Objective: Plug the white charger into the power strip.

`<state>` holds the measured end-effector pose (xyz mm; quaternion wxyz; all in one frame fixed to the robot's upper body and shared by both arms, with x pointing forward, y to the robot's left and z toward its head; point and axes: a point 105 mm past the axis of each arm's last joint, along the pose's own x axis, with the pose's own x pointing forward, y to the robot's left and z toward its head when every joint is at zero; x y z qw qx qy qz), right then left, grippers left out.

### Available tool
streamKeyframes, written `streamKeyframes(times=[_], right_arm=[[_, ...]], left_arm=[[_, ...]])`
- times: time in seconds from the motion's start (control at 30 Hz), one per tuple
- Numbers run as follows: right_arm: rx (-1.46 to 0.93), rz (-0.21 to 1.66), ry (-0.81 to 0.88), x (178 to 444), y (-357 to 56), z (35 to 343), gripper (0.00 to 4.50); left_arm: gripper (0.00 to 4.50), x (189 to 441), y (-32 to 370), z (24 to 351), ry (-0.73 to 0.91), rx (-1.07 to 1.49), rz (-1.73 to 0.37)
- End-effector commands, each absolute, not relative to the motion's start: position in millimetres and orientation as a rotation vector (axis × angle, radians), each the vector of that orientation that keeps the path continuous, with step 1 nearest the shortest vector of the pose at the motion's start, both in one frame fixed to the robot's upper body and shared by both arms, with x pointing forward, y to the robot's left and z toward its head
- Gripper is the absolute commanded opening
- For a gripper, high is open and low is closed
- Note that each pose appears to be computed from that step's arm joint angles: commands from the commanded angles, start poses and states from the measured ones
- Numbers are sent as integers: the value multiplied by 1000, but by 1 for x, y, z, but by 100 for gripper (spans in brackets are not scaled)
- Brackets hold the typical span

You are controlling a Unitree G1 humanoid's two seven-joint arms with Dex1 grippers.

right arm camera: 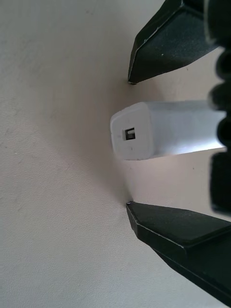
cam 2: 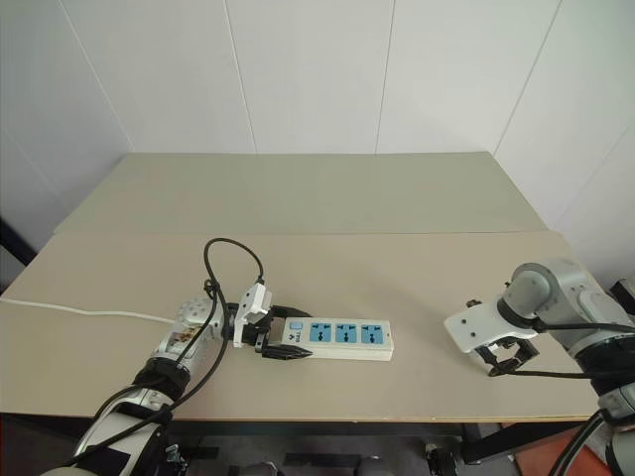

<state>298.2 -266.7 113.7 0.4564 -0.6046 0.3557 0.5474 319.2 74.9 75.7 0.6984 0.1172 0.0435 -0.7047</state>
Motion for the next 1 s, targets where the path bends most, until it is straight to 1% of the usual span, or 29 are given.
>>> streamKeyframes(times=[0.03, 0.07, 0.3, 0.33, 0.5, 0.57, 0.67, 0.73, 0.77, 0.83, 0.93, 1.0], right_arm=[[-1482, 1365, 901, 296, -261, 114, 387], [-1478, 1369, 902, 295, -260, 113, 361], [-1485, 1369, 902, 293, -255, 109, 139], [-1486, 1367, 900, 293, -255, 109, 116], [-1446, 1347, 834, 294, -244, 117, 116], [-1395, 1319, 780, 298, -236, 127, 116], [-1287, 1261, 627, 308, -217, 150, 116], [-1131, 1258, 441, 311, -190, 177, 116], [-1055, 1270, 377, 310, -179, 188, 116], [-969, 1288, 297, 307, -167, 200, 116], [-738, 1254, 117, 311, -141, 218, 116], [-659, 1250, 54, 311, -135, 222, 116]], left_arm=[[330, 311, 69, 65, 142, 256, -1609], [330, 312, 69, 65, 143, 258, -1608], [330, 313, 70, 64, 149, 265, -1605], [330, 313, 70, 64, 150, 265, -1604], [330, 314, 72, 64, 154, 267, -1595], [330, 314, 73, 64, 154, 268, -1595], [330, 314, 74, 64, 157, 271, -1596], [330, 315, 74, 65, 159, 277, -1596], [330, 316, 74, 65, 159, 279, -1596], [330, 317, 74, 66, 159, 281, -1596], [330, 316, 72, 66, 159, 286, -1602], [330, 315, 72, 66, 159, 287, -1610]])
